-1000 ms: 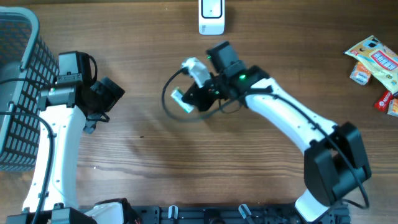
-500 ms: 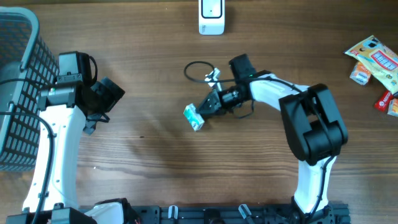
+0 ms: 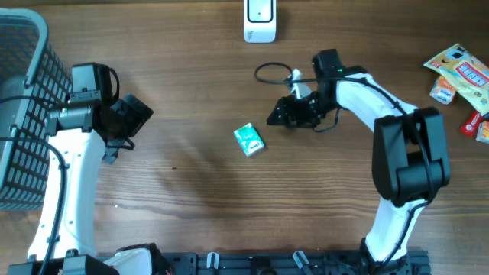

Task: Scan the item barcode
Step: 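Grasp the teal tissue pack with the right gripper and lift it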

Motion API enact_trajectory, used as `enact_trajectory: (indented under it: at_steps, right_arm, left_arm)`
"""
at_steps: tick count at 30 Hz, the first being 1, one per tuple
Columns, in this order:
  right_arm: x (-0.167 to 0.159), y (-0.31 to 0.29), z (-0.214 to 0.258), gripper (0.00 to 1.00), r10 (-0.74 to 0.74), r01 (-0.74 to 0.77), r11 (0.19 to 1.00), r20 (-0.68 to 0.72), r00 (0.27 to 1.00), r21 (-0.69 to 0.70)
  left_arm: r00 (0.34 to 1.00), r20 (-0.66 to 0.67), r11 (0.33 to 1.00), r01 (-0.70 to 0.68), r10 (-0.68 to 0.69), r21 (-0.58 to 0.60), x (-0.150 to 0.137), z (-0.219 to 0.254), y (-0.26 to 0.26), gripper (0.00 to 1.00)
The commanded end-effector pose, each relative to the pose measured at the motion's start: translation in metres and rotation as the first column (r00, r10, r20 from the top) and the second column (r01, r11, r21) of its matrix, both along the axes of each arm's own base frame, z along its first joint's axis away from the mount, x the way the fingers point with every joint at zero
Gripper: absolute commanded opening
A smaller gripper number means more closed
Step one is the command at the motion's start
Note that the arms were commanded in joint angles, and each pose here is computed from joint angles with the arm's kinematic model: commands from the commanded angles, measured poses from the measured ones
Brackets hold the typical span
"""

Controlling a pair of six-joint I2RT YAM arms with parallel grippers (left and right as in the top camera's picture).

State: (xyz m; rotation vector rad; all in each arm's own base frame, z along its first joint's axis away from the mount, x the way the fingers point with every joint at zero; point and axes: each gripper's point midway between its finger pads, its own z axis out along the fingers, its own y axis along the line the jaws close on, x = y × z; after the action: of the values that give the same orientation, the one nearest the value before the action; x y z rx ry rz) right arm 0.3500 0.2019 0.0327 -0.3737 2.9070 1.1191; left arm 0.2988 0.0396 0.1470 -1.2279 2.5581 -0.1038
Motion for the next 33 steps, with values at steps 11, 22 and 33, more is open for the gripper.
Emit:
enact_trajectory:
  at_steps: [11, 22, 33]
  right_arm:
    - [-0.021, 0.036, -0.033, 0.73, 0.155, -0.147, 0.981, 0.055, 0.986, -0.130]
    - [-0.042, 0.059, -0.039, 0.54, 0.188, -0.183, 0.980, -0.057, 0.981, 0.071]
    - [-0.042, 0.057, -0.054, 0.04, 0.113, -0.107, 0.993, -0.145, 0.983, 0.050]
  left_arm:
    - [1.000, 0.002, 1.000, 0.013, -0.013, 0.019, 0.002, 0.003, 0.003, 1.00]
    - [1.000, 0.003, 1.000, 0.013, -0.013, 0.019, 0.003, 0.004, 0.003, 1.00]
    - [1.000, 0.003, 1.000, 0.013, -0.013, 0.019, 0.003, 0.004, 0.003, 1.00]
